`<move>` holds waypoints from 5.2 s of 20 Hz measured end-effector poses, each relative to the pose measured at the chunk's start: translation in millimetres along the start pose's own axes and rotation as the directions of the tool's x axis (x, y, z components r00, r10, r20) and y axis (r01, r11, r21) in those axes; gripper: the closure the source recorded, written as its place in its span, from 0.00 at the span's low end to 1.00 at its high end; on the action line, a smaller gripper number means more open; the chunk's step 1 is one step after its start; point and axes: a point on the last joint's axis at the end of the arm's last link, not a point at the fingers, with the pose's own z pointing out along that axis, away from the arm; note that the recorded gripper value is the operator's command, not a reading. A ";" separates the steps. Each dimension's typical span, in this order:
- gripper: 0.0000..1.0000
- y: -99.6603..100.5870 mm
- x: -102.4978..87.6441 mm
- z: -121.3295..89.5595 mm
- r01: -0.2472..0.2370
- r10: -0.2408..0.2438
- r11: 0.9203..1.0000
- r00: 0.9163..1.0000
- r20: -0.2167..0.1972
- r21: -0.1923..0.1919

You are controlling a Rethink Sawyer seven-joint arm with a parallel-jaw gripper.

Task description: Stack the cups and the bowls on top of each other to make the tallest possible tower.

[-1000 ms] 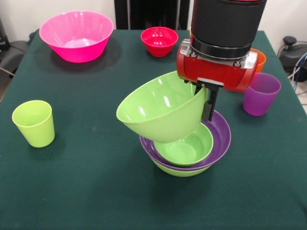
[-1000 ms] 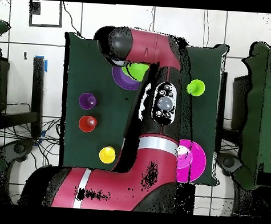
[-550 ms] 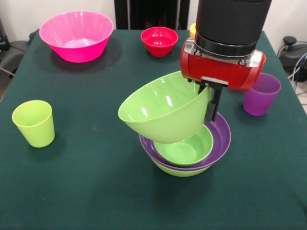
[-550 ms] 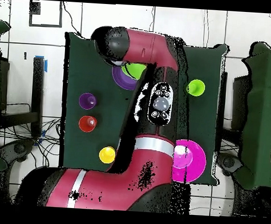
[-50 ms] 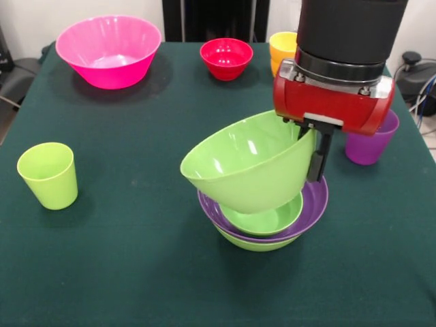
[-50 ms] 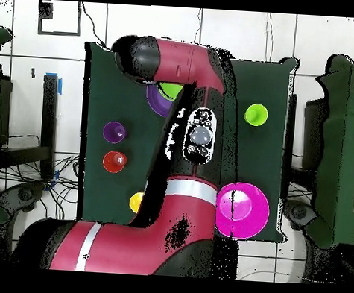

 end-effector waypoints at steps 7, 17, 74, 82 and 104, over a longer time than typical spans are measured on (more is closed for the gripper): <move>1.00 -2.8 4.7 18.6 -0.029 0.029 1.000 1.000 0.007 0.001; 1.00 -11.2 23.6 51.3 -0.035 0.035 0.999 0.999 -0.032 0.021; 0.00 12.9 4.7 -9.3 -0.079 0.079 0.997 0.996 0.028 -0.006; 0.00 5.0 -0.4 -36.0 -0.091 0.091 0.996 0.996 -0.007 0.020; 0.00 57.2 9.8 -126.7 -0.101 0.102 0.994 0.993 -0.065 0.030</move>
